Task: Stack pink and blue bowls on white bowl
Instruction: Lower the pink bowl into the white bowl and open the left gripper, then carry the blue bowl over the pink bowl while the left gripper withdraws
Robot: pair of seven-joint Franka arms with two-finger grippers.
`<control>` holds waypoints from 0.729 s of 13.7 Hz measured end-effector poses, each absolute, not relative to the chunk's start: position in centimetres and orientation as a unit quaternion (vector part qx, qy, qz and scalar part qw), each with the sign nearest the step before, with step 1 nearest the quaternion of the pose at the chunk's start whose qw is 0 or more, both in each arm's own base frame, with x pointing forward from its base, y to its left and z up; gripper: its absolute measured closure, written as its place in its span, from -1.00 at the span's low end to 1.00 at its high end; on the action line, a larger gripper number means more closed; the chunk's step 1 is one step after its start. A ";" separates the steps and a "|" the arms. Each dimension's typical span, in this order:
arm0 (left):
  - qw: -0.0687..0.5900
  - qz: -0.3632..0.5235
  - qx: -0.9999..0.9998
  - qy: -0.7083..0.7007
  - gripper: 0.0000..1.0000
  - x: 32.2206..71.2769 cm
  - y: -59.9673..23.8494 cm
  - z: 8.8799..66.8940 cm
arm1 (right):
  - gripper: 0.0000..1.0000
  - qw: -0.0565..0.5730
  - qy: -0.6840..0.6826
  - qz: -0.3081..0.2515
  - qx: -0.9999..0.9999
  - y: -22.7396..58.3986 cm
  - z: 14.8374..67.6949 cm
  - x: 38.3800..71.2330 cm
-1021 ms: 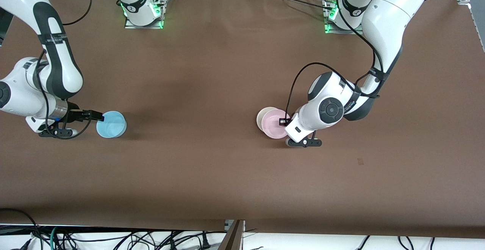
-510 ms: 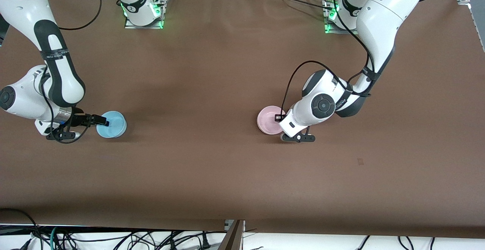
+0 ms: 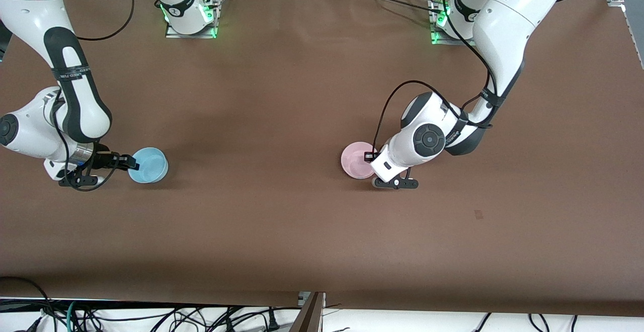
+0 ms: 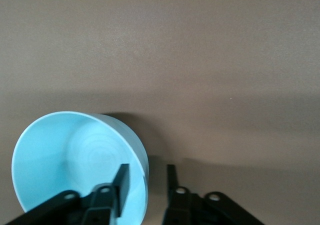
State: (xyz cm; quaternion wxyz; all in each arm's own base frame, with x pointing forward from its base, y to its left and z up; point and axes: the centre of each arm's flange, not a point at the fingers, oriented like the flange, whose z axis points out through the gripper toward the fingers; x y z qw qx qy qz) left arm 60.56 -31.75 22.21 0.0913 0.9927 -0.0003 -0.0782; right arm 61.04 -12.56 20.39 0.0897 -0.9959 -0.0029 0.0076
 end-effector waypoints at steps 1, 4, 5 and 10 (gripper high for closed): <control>0.092 -0.077 0.993 -0.001 0.25 60.6 -31.8 22.3 | 0.62 0.091 -0.003 0.009 -0.996 -12.5 20.4 61.0; 0.094 -0.066 0.993 0.000 -0.32 61.0 -31.7 23.5 | 0.96 0.101 -0.004 0.021 -0.995 -12.3 20.6 61.1; 0.094 -0.059 0.994 0.001 -0.54 61.3 -31.4 24.5 | 0.96 0.103 -0.005 0.023 -0.994 -12.3 20.8 61.2; 0.063 -0.038 0.997 0.031 -1.00 63.2 -25.5 34.1 | 0.96 0.139 -0.045 0.034 -0.989 -8.8 25.7 63.4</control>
